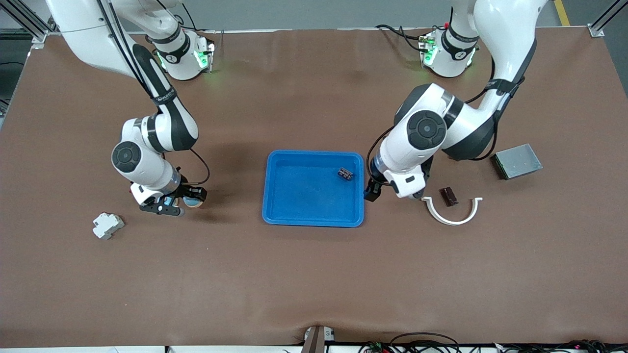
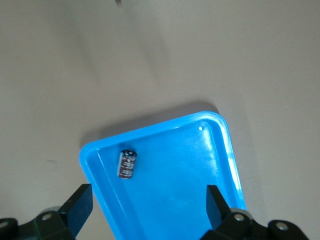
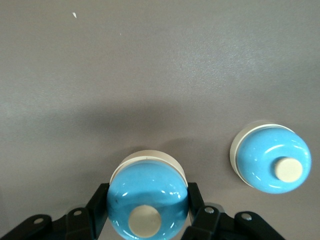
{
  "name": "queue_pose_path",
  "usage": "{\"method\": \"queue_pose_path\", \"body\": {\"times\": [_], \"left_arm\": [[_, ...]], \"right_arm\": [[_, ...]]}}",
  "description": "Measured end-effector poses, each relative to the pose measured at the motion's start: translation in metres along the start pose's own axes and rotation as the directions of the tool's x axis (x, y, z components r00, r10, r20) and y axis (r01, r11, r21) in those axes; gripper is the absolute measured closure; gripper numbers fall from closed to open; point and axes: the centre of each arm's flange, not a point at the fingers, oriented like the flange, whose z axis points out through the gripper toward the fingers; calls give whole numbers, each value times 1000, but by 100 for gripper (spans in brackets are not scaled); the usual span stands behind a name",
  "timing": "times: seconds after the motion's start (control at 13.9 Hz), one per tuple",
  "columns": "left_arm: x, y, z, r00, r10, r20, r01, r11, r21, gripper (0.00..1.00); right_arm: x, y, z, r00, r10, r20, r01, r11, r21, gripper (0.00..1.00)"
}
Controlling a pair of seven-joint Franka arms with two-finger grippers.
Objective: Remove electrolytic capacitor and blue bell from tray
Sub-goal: 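Grasp the bell with the right gripper while the left gripper grasps the capacitor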
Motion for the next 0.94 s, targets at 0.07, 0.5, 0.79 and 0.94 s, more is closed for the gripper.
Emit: {"method": "queue_pose_path", "body": {"times": [0.07,0.5,0.79,0.94], "left_arm": [[-4,1,10,1000,-12,-10,12,1000,-4,0],[-44,-3,69,998,-22,-61,22,1000,6,0],[-56,-5,99,998,-3,-70,3,1000,10,0],[-60,-6,115,998,11,-69,-10,1000,18,0]], "right_arm": [[0,0,4,1000,0,0,0,1000,0,33],[-1,-1,15,1000,-2,6,2,1000,-2,33],[2,-6,17,1000,-5,-3,5,1000,4,33],[4,-7,22,1000,-4,-9,4,1000,6,33]]}}
